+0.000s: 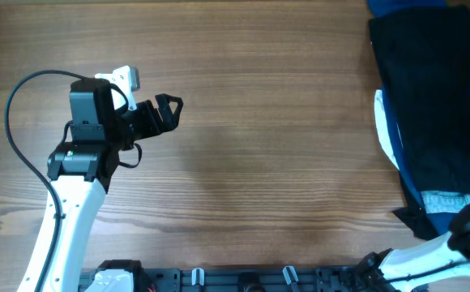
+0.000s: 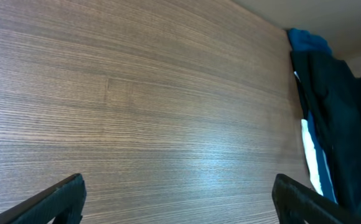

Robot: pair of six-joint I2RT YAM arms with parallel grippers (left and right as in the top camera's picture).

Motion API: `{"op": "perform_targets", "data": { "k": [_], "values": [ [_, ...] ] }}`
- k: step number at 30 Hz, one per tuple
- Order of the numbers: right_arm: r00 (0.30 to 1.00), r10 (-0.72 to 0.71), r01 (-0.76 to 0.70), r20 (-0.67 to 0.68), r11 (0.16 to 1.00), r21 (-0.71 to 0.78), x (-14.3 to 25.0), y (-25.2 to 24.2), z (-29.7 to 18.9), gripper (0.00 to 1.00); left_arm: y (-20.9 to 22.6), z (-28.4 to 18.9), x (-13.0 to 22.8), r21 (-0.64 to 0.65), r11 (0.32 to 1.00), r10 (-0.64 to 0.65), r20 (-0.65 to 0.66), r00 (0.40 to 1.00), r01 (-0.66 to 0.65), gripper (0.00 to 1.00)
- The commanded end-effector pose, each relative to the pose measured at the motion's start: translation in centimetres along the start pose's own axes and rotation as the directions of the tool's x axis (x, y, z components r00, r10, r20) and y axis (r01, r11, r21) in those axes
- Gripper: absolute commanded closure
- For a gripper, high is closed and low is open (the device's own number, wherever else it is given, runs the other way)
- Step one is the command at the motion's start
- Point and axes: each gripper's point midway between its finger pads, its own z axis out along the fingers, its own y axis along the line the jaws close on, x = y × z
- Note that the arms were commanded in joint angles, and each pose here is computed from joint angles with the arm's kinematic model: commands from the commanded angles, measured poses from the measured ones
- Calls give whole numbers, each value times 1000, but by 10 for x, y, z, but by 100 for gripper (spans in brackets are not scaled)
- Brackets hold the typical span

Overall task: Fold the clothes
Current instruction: 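Pull the black shorts left onto the table center with the right gripper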

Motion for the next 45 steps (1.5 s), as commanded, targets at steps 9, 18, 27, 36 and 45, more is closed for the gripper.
{"op": "perform_targets", "data": {
  "k": [9,18,27,36,45],
  "values": [
    [908,-381,413,175,744,-526,47,290,-140,96,9,-28,-36,-5,998,-61,145,988,62,13],
    [612,-782,431,116,207,-878,387,471,-195,96,126,-96,-56,-240,923,-214,328,920,301,10],
    [477,-865,377,152,46,-925,470,465,-228,30,158,-117,-50,-295,879,-259,365,894,375,8],
    [504,-860,519,75,233,-823,332,406,-170,8,155,-112,-37,-298,871,-293,320,901,390,9],
    [413,-909,712,49,289,-640,329,382,-75,4,123,-33,-7,-267,942,-203,32,979,204,8]
  ]
}}
